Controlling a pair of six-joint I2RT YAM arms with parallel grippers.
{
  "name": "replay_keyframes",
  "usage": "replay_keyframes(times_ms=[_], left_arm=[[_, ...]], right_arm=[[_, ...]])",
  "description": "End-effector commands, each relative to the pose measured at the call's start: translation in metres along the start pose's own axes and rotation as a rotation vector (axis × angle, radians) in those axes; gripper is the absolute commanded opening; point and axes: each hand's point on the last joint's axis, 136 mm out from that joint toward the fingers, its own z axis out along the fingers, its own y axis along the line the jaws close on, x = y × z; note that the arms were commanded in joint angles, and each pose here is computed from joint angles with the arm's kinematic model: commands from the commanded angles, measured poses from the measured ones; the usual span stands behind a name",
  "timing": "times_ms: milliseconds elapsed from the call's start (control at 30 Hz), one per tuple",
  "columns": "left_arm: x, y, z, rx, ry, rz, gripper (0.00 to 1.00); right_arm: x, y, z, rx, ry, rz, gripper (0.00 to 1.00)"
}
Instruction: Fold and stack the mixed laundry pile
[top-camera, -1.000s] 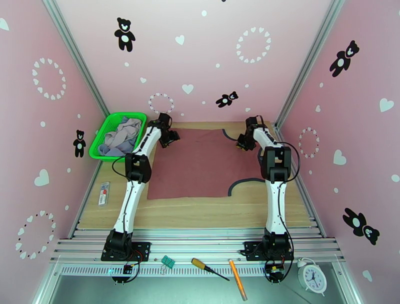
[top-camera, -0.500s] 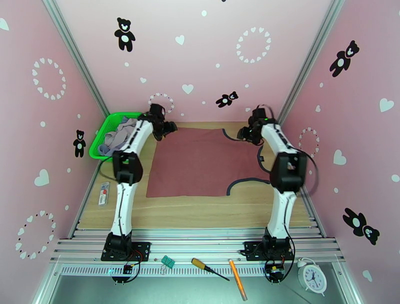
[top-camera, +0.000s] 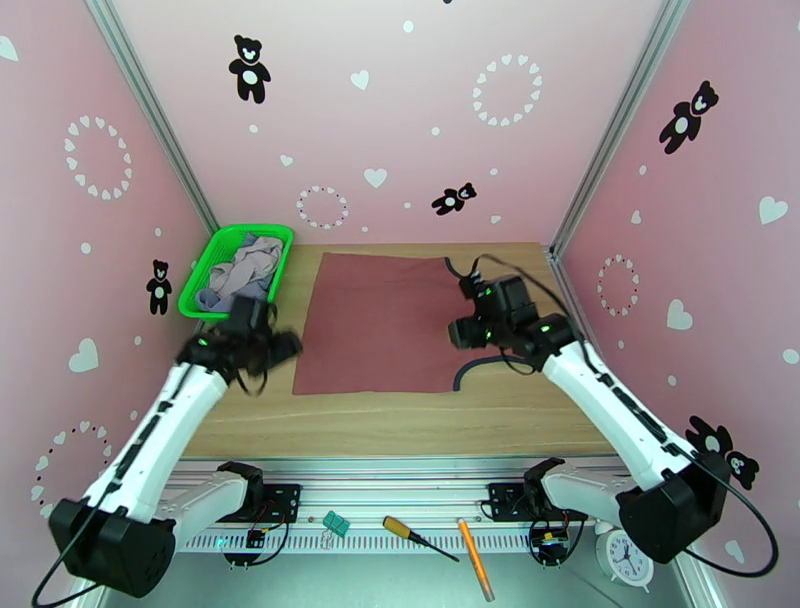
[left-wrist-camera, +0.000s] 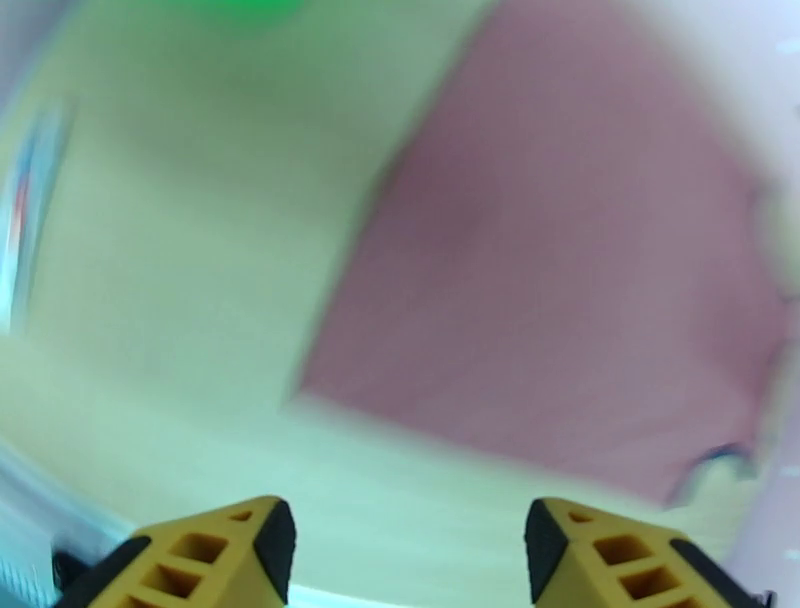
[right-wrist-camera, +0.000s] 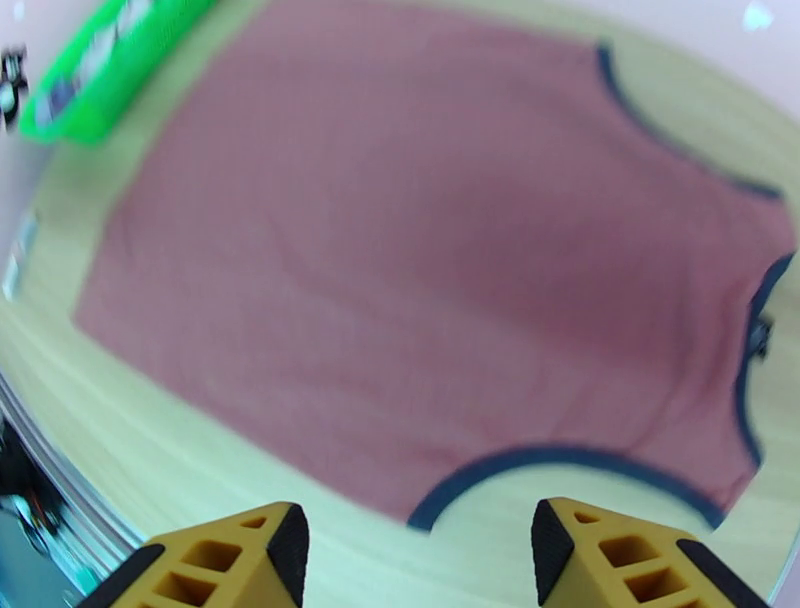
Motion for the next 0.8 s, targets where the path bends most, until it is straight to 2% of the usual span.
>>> replay_keyframes(times_ms=[0, 200, 333, 433, 500, 567, 633, 667, 767], left_arm=[[0.021, 0.019, 0.024, -0.033, 0.046, -0.104, 0.66], [0.024, 0.010, 0.064, -0.025, 0.096, -0.134, 0.59], [-0.003, 0.005, 0.061, -0.072, 0.016, 0.042, 0.55], [-0.031, -0.016, 0.037, -0.022, -0.097, 0.212, 0.52], [-0.049, -0.043, 0.016, 0.101, -0.197, 0.258, 0.51], [-0.072, -0.073, -0.017, 0.209, -0.302, 0.270, 0.55], [-0.101, -0.098, -0.051, 0.251, -0.422, 0.300, 0.60], [-0.109, -0.112, -0.063, 0.282, -0.455, 0.351, 0.63], [-0.123, -0.159, -0.095, 0.368, -0.503, 0.634, 0.67]], right_arm=[[-0.003, 0.010, 0.000, -0.015, -0.054, -0.006, 0.64], [0.012, 0.022, 0.024, -0.041, -0.004, -0.020, 0.63], [0.017, 0.026, 0.032, -0.049, 0.006, -0.029, 0.62], [0.017, 0.027, 0.031, -0.055, 0.000, -0.050, 0.62], [0.016, 0.027, 0.029, -0.053, -0.006, -0.077, 0.62], [0.014, 0.026, 0.026, -0.049, -0.014, -0.100, 0.63], [0.013, 0.027, 0.023, -0.053, -0.025, -0.122, 0.63], [0.012, 0.028, 0.022, -0.060, -0.031, -0.130, 0.63], [0.006, 0.035, 0.017, -0.096, -0.070, -0.159, 0.62]])
